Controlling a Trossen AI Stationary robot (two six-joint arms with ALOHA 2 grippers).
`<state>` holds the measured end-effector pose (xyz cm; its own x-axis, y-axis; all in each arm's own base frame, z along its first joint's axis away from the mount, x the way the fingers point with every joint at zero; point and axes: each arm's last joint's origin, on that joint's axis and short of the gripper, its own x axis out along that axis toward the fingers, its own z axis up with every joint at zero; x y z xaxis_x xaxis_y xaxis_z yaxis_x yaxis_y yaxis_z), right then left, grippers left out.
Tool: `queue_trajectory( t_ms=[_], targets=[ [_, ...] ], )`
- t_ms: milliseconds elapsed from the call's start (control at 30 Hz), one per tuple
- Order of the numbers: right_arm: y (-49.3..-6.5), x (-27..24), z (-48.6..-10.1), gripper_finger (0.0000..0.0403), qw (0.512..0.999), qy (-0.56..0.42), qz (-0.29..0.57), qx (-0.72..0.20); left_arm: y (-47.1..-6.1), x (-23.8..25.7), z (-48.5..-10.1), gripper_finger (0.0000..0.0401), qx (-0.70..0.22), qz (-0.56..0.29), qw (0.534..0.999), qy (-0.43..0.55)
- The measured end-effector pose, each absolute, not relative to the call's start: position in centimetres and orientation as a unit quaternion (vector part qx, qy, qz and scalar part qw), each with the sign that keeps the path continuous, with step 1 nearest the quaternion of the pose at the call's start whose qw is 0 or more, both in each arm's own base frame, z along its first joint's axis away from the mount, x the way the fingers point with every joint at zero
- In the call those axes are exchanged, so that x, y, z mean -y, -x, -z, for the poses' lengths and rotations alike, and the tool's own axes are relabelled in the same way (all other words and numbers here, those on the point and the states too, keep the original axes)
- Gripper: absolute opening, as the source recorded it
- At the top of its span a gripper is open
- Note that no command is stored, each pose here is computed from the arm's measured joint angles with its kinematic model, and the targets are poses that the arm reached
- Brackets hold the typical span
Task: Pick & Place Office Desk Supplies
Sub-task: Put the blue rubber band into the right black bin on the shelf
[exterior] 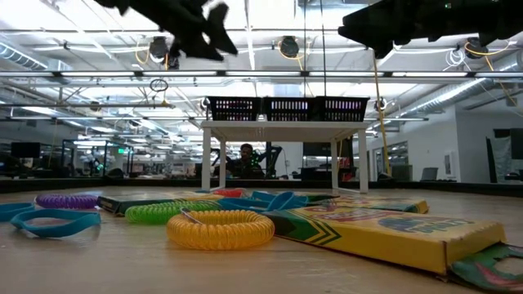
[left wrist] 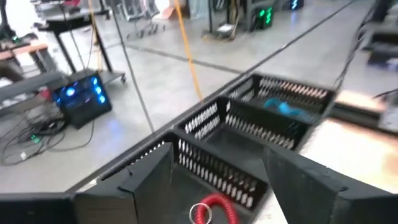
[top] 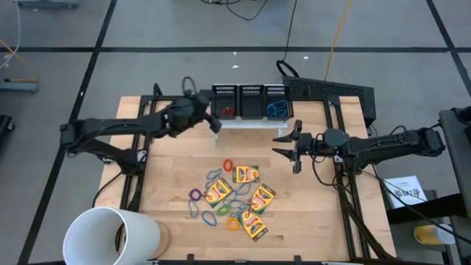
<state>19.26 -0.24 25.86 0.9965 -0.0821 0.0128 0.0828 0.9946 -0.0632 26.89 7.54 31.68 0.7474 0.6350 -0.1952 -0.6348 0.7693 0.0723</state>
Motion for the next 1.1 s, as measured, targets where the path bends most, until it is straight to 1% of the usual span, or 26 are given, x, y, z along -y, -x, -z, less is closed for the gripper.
queue_trajectory(
  t_ms=[67, 167, 300, 433, 600, 800, 1000, 1100],
  targets=[
    [-19.3, 0.2, -25.9, 0.0139, 0.999, 0.032, 0.041, 0.005, -25.9, -6.5, -32.8, 0.0261, -0.094, -0.324, 0.941, 0.0],
    [-19.3, 0.2, -25.9, 0.0139, 0.999, 0.032, 0.041, 0.005, -24.3, -5.1, -33.5, 0.0258, -0.11, -0.294, 0.95, -0.003],
    [-19.3, 0.2, -25.9, 0.0139, 0.999, 0.032, 0.041, 0.005, -22.4, -3.6, -34.0, 0.0249, -0.126, -0.273, 0.953, 0.029],
    [-19.3, 0.2, -25.9, 0.0139, 0.999, 0.034, 0.041, 0.005, -21.1, -2.3, -33.7, 0.024, -0.104, -0.25, 0.962, 0.044],
    [-19.3, 0.2, -25.9, 0.0139, 0.998, 0.037, 0.041, 0.005, -20.9, -1.1, -30.5, 0.0237, -0.106, -0.225, 0.967, 0.05],
    [-19.3, 0.2, -25.6, 0.0139, 0.999, 0.034, 0.041, -0.005, -20.5, 0.2, -26.2, 0.0237, -0.152, -0.199, 0.967, 0.05],
    [-19.3, 0.2, -25.6, 0.0139, 0.999, 0.034, 0.041, -0.009, -19.8, 0.7, -24.4, 0.0237, -0.161, -0.21, 0.961, 0.085],
    [-19.3, 0.2, -25.5, 0.0139, 0.998, 0.034, 0.04, -0.014, -19.6, 0.8, -23.4, 0.0237, -0.176, -0.198, 0.959, 0.1]
  ],
)
